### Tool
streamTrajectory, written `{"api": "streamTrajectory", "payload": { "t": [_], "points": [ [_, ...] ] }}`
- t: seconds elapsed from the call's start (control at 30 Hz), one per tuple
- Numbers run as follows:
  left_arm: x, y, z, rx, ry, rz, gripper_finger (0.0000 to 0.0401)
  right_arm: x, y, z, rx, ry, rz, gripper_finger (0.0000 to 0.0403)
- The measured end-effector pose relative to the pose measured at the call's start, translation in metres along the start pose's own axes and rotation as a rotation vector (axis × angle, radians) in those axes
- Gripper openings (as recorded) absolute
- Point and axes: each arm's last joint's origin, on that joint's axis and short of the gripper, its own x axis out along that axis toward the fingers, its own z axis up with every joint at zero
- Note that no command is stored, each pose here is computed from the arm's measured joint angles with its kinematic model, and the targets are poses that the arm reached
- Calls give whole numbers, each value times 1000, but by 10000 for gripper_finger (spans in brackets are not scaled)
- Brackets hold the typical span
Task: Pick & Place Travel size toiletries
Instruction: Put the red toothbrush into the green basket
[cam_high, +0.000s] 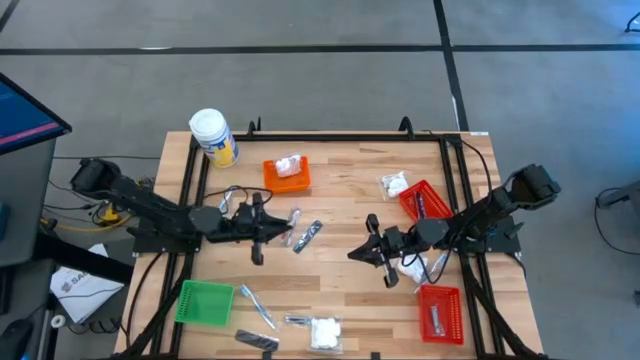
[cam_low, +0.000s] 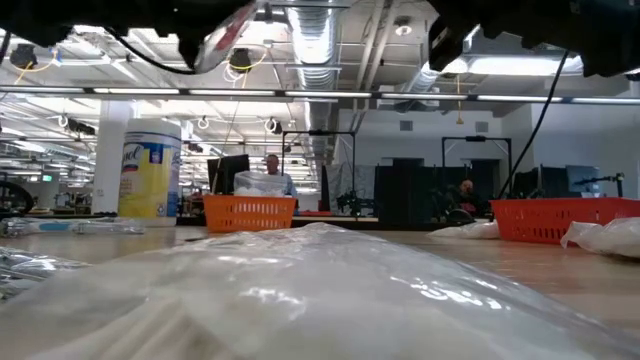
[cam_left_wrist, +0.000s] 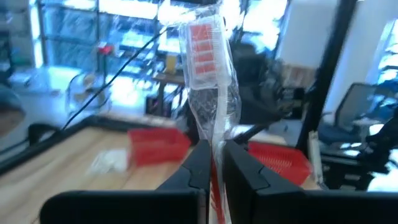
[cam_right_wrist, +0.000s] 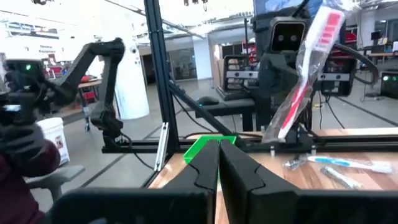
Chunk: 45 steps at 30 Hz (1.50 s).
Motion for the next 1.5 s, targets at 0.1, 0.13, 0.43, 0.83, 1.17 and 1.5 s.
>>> {"api": "streamTrajectory", "payload": {
  "t": [0.1,0.13,0.43,0.83,1.17,1.5],
  "points": [
    [10,-5,-9,9,-61,-66,12,12,1,-5,-7,17,-4,8],
    [13,-7,-11,11,-80,-90,12,20,1,-8,-19,21,-4,8],
    [32,-19,-28,31,-87,-177,12,71,0,-31,-48,53,-61,67],
    [35,-18,-27,62,-97,-192,12,75,-7,-30,-2,31,-146,243],
    [41,-18,-16,74,-160,-276,12,81,-6,-24,-6,16,-145,255],
    [48,-13,-12,64,-153,-314,12,82,-12,-24,17,20,-166,255]
  ]
}}
